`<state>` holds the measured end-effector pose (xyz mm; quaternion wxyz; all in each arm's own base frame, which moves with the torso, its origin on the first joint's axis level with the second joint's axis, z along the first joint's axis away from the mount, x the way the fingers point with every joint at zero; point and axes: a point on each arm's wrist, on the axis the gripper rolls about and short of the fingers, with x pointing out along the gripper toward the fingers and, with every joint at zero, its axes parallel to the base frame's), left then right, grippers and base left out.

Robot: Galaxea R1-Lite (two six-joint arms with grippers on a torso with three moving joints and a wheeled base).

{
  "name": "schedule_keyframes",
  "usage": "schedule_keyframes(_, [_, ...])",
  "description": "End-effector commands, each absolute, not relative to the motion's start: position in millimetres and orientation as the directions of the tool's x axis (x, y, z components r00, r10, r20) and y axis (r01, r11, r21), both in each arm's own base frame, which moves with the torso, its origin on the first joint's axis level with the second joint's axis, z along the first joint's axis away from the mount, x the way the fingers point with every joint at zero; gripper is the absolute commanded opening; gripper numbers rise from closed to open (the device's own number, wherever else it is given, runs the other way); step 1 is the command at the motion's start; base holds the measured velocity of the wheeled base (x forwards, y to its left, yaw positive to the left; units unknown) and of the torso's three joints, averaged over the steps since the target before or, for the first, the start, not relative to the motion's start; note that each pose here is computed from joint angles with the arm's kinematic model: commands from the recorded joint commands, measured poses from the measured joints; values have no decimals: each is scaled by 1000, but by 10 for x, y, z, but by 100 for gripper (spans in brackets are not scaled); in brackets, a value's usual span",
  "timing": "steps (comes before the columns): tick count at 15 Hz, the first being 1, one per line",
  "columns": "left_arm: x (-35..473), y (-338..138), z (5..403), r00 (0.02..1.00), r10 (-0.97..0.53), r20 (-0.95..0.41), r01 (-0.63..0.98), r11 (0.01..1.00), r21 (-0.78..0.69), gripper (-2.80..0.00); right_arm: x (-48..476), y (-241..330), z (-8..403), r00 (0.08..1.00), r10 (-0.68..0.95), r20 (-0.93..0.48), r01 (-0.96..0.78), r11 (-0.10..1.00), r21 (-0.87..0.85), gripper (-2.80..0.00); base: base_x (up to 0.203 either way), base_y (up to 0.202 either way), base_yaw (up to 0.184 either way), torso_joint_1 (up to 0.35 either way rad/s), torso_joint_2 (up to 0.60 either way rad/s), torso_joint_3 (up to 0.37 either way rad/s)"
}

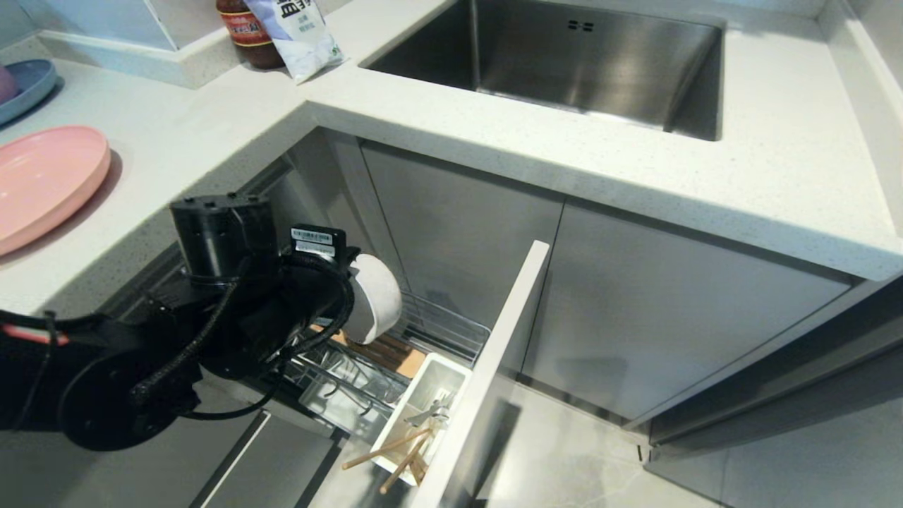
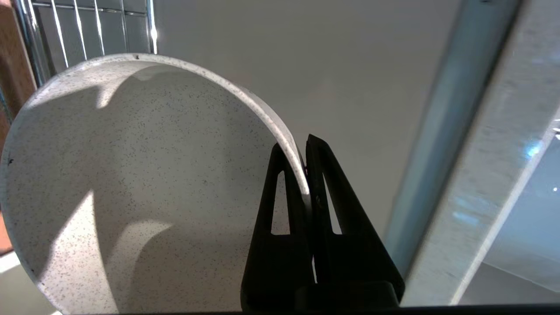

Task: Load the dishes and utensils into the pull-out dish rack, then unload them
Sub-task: Pick up the bowl and place it in the cupboard

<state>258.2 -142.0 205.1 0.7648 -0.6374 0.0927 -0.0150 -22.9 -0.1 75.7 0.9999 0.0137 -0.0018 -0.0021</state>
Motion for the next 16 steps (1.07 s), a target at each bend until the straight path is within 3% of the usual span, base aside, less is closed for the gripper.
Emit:
schedule_keyframes(1, [2673,-1470,1859,985,-139,-106,-82,169,-982,-280,-229,-1,753,1000,-5,5,4,1000,29,-280,0,0,0,0,0,0])
schedule_keyframes(7, [2736,-1514,1495,989,-144,16,32,110,-993,-280,-229,-1,753,1000,-5,5,4,1000,28,-280,0,0,0,0,0,0])
schedule_keyframes(16, [2866,-1550,1240,991,-136,14,29,108,-994,-280,-229,-1,753,1000,-5,5,4,1000,29,-280,0,0,0,0,0,0])
